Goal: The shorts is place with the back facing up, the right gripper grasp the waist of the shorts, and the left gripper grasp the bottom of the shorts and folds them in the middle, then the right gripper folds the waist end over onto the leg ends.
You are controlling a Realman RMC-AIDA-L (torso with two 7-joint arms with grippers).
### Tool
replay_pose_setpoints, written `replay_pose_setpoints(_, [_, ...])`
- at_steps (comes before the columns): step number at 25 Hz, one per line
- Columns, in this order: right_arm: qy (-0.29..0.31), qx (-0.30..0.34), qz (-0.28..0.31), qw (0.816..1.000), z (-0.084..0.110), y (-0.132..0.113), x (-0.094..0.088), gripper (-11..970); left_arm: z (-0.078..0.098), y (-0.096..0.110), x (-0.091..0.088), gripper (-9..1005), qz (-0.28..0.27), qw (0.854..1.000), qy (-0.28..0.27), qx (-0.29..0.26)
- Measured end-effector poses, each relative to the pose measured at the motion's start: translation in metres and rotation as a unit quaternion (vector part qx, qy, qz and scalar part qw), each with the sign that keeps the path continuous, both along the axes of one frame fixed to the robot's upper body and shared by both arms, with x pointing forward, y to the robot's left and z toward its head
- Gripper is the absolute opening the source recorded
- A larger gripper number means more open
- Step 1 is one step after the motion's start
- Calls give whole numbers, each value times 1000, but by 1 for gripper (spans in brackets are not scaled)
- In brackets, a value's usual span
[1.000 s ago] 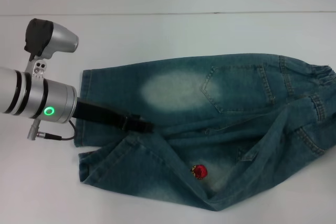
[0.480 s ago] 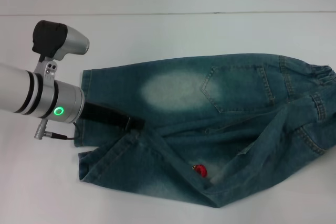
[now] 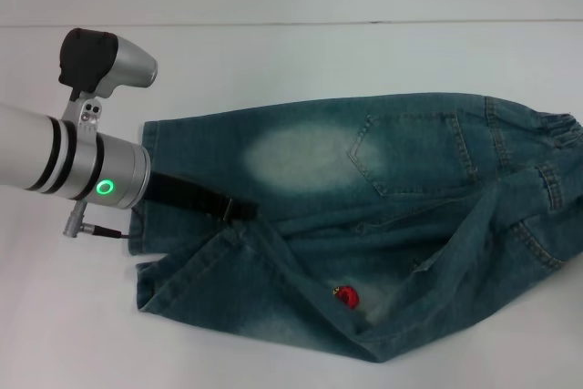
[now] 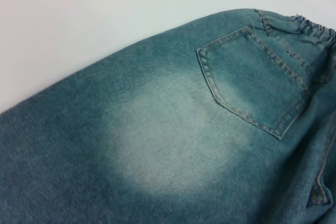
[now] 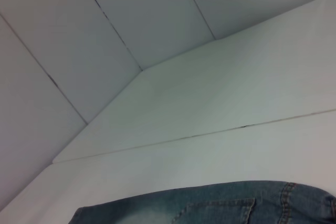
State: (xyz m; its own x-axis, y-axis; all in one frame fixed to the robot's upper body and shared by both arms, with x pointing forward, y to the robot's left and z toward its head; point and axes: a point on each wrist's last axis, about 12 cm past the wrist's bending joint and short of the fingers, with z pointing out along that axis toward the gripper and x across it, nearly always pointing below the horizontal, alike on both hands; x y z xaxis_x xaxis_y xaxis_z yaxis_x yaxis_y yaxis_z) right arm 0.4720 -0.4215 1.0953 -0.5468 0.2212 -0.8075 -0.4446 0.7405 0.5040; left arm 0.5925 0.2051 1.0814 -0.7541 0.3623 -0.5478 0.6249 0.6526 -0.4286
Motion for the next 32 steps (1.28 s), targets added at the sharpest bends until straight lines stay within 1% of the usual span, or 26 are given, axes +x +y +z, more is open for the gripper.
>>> replay_pose_setpoints(4, [0, 0, 1, 1000, 0, 1, 1, 133, 3, 3, 1, 25, 4, 1000, -6, -2])
replay_pose_setpoints(11, [-6, 2, -2, 1000, 1, 1, 2, 135, 13, 28, 7, 26, 60, 998, -31, -18])
replay_pose_setpoints(17, [-16, 4, -1, 1000, 4, 3, 7, 136, 16, 42, 7, 26, 83, 996, -41, -20])
replay_pose_setpoints(25, [-38, 15, -15, 999, 17, -4, 14, 138, 22, 55, 7, 25, 106, 993, -53, -25])
replay_pose_setpoints(32, [-48, 15, -30, 998, 29, -12, 25, 139, 30, 65, 11, 26, 127, 989, -72, -32])
